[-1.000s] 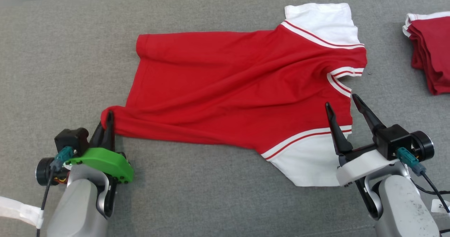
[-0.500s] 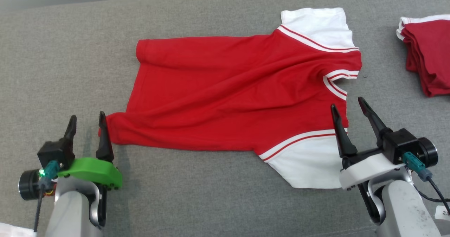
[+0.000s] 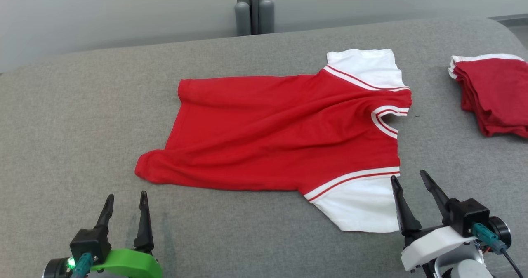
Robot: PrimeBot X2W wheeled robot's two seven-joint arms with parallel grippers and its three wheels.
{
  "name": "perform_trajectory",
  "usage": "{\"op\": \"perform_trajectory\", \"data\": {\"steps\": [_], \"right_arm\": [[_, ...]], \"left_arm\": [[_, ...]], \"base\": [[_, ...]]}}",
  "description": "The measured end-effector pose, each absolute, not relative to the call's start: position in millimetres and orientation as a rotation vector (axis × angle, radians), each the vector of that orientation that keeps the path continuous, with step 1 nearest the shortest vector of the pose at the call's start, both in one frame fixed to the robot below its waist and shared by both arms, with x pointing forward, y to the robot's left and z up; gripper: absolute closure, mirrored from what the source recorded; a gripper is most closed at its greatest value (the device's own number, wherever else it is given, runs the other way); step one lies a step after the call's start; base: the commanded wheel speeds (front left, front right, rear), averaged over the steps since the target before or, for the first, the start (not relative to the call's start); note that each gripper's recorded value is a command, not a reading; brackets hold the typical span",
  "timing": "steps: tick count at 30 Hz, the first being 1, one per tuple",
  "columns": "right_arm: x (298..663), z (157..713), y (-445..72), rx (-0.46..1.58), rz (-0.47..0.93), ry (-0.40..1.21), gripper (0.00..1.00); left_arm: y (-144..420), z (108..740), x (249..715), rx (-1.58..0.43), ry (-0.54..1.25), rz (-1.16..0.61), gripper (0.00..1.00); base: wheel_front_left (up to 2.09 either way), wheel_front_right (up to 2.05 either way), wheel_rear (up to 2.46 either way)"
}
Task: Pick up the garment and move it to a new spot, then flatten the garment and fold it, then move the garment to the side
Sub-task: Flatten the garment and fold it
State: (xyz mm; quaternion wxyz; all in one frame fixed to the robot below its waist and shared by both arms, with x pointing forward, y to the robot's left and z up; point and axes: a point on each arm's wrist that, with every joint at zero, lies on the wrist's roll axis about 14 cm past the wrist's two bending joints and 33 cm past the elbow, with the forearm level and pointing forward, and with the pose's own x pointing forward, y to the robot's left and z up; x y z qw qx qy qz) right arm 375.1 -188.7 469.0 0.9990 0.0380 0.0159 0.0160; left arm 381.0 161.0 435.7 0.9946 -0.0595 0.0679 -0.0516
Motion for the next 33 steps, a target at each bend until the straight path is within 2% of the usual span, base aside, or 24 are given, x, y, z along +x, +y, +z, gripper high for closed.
{"op": "perform_trajectory", "data": {"steps": [3, 16, 17, 19, 20, 26, 33], "right_arm": [[370, 463, -188, 0.078, 0.034, 0.052, 0.00], [341, 379, -177, 0.079, 0.055, 0.336, 0.00], [340, 375, -174, 0.079, 0.067, 0.351, 0.15], [340, 369, -170, 0.080, 0.079, 0.369, 0.93], [341, 368, -169, 0.080, 0.083, 0.372, 1.00], [347, 372, -179, 0.075, 0.050, 0.357, 1.00], [356, 396, -232, 0.021, -0.089, 0.275, 1.00]], "left_arm": [[159, 438, 380, -0.121, 0.131, -0.108, 0.00], [152, 422, 381, -0.145, 0.179, -0.120, 0.00], [153, 422, 381, -0.145, 0.180, -0.119, 0.00], [153, 421, 381, -0.145, 0.183, -0.117, 0.00], [153, 420, 381, -0.145, 0.185, -0.116, 0.00], [154, 417, 383, -0.148, 0.193, -0.113, 0.00], [140, 406, 385, -0.165, 0.229, -0.149, 0.00]], "base": [[0.00, 0.00, 0.00], [0.00, 0.00, 0.00], [0.00, 0.00, 0.00], [0.00, 0.00, 0.00], [0.00, 0.00, 0.00], [0.00, 0.00, 0.00], [0.00, 0.00, 0.00]]}}
